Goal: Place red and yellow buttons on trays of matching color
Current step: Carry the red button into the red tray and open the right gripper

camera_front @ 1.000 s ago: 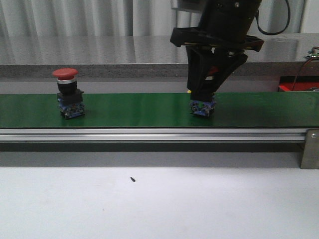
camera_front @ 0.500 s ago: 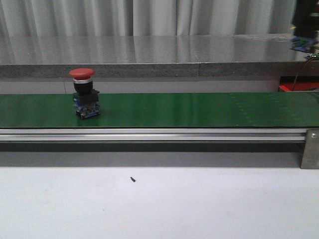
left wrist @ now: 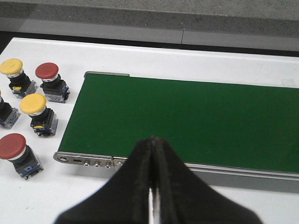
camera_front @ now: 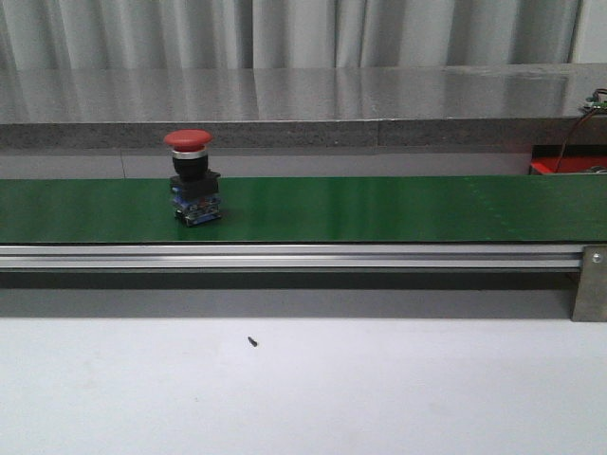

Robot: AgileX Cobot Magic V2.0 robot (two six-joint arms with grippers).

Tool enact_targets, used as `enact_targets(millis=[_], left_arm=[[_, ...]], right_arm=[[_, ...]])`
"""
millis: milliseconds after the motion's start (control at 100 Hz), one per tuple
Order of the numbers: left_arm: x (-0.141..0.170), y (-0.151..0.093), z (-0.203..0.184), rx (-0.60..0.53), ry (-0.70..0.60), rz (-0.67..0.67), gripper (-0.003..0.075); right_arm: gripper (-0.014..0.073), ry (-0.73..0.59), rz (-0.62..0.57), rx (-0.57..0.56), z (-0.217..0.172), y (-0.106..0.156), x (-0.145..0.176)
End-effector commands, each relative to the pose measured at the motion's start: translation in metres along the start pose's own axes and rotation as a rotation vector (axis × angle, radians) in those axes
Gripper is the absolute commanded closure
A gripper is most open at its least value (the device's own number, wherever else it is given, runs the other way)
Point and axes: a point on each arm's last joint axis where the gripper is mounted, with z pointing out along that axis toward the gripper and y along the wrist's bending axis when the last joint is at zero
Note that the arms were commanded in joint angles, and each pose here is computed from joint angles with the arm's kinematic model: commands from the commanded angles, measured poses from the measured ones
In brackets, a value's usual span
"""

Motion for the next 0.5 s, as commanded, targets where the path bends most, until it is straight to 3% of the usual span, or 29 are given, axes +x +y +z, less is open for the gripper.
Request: enact_targets(millis=[0,490], left_arm=[[-0.014,-0.001,-0.004,0.001,-0.097,-0.01,0.074],[-0.014,-0.001,-0.004,0.001,-0.097,-0.01,0.074]], right_arm=[[0.0368,-0.113,-0.014,0.005,-0.021,0.002,-0.011],[0.0368,-0.069,0.008,-0.012,0.02,-0.003,-0.012]])
